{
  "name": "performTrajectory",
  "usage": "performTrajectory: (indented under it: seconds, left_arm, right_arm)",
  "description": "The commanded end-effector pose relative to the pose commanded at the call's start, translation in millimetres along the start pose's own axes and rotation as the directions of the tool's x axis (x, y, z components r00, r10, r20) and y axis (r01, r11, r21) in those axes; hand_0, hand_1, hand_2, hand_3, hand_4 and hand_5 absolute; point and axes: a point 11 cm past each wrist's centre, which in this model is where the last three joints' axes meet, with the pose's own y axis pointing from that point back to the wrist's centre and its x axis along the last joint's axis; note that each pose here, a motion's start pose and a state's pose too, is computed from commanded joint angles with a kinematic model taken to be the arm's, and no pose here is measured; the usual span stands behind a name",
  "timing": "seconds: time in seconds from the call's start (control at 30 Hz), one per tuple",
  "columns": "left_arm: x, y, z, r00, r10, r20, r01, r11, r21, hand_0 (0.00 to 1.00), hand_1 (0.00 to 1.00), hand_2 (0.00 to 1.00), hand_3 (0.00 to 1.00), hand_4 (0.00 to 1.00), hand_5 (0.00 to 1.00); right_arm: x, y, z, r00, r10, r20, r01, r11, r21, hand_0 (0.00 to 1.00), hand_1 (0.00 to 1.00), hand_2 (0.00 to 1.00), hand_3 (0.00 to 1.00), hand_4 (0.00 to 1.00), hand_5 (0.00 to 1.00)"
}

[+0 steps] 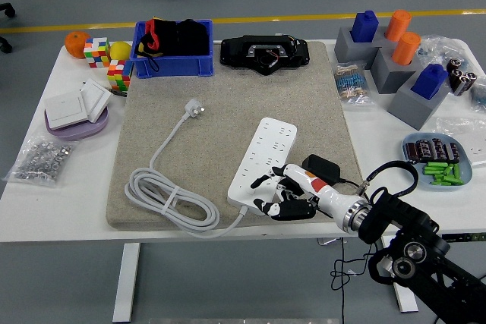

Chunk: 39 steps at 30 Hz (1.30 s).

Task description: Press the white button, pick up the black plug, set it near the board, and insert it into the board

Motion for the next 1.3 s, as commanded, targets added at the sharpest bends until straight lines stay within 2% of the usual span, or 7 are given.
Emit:
performTrajectory:
  seconds: [0.17, 0.2, 0.37, 0.4, 1.0, 1.3]
  left_arm:
    - [-0.3, -0.5, -2.6, 1.0, 0.0, -0.002, 0.0, 1.0, 0.006, 0.708, 0.665, 0.59, 0.682, 0.651, 0.283]
    - [-0.3, -0.5, -2.7, 1.0, 0.0, -0.002, 0.0, 1.0, 0.006, 0.708, 0.665, 0.59, 0.682, 0.651, 0.282]
    - [-0.4, -0.5, -2.8, 1.0, 0.0, -0.002, 0.0, 1.0, 0.007, 0.708, 0.665, 0.59, 0.682, 0.651, 0.282]
    - [-0.6, -0.5, -2.4, 1.0, -0.001, -0.002, 0.001, 1.0, 0.006, 0.708, 0.665, 0.59, 0.682, 0.652, 0.285]
    - [-2.6, -0.2, -0.4, 1.0, -0.005, -0.004, 0.005, 1.0, 0.002, 0.707, 0.665, 0.59, 0.683, 0.652, 0.283]
    - [-2.6, 0.0, 0.3, 1.0, -0.005, -0.002, 0.005, 1.0, 0.001, 0.708, 0.665, 0.59, 0.683, 0.652, 0.283]
  right_arm:
    - [-3.5, -6.1, 2, 1.0, -0.016, -0.027, 0.016, 1.0, -0.022, 0.002, 0.002, 0.057, 0.632, 0.523, 0.141]
    - [-3.7, -6.8, 2, 0.999, -0.017, -0.03, 0.016, 1.0, -0.023, 0.002, 0.002, 0.063, 0.649, 0.424, 0.043]
    - [-4.4, -13.0, 4, 0.998, -0.021, -0.051, 0.018, 0.999, -0.043, 0.002, 0.002, 0.063, 0.649, 0.424, 0.043]
    - [-4.3, -13.6, 5, 0.998, -0.021, -0.057, 0.018, 0.999, -0.048, 0.002, 0.002, 0.063, 0.683, 0.407, 0.002]
    - [-9.0, -16.8, 9, 0.995, -0.029, -0.096, 0.022, 0.997, -0.072, 0.002, 0.002, 0.067, 0.702, 0.394, 0.002]
    - [-4.4, -19.9, 10, 0.992, 0.001, -0.123, -0.009, 0.998, -0.062, 0.002, 0.002, 0.068, 0.7, 0.393, 0.002]
